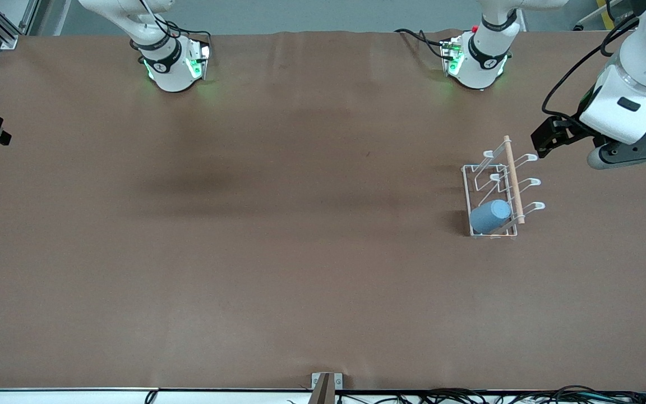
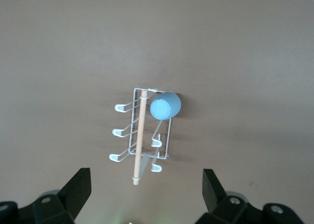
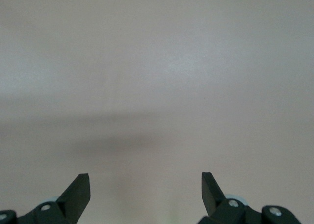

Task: Hang cup on cup holder

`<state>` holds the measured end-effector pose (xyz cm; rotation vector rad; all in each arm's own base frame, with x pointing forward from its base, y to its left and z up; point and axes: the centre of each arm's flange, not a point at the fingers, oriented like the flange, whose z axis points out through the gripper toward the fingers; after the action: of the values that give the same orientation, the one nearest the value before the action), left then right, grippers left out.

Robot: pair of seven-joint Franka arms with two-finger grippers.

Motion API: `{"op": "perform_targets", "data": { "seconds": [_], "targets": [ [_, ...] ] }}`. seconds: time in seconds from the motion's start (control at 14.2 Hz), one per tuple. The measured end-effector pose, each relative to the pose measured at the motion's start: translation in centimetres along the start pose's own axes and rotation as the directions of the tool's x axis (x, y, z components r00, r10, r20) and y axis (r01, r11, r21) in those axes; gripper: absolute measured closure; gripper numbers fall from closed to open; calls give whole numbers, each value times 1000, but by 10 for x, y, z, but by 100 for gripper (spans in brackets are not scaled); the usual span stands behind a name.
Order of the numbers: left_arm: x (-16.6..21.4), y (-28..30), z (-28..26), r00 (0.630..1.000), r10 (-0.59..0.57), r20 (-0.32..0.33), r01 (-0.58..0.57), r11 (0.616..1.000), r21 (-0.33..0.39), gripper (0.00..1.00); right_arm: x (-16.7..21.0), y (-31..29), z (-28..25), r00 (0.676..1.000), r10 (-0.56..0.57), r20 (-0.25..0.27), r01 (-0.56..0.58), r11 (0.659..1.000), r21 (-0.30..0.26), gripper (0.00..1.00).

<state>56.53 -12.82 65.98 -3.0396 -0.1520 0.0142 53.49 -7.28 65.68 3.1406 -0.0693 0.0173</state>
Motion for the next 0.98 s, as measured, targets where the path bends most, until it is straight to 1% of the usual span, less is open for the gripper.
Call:
{"op": "perform_targets", "data": {
  "seconds": [0.14, 0.28, 0.42, 0.56, 0.77, 0.98],
  "targets": [
    [0, -24, -4, 1000, 8, 14, -7, 998, -62, 0, 0, 0, 0, 1000, 0, 1, 0, 1000, 0, 0],
    [-3, -53, -4, 1000, 6, 23, -4, 997, -83, 0, 0, 0, 1, 1000, 0, 1, 0, 1000, 0, 0],
    [-13, -73, 1, 999, 15, 36, -12, 997, -82, 0, 1, 0, 1, 1000, 0, 2, 0, 1000, 0, 0],
    [-25, -83, 10, 999, 43, 29, -40, 996, -82, 0, 2, 0, 3, 1000, 0, 4, 0, 1000, 0, 0],
    [-45, -87, 24, 995, 87, 39, -83, 992, -91, 0, 2, 0, 4, 1000, 0, 6, 0, 1000, 0, 0],
    [-54, -85, 26, 993, 109, 38, -105, 990, -91, 0, 2, 0, 4, 1000, 0, 7, 0, 1000, 0, 0]
  ]
}}
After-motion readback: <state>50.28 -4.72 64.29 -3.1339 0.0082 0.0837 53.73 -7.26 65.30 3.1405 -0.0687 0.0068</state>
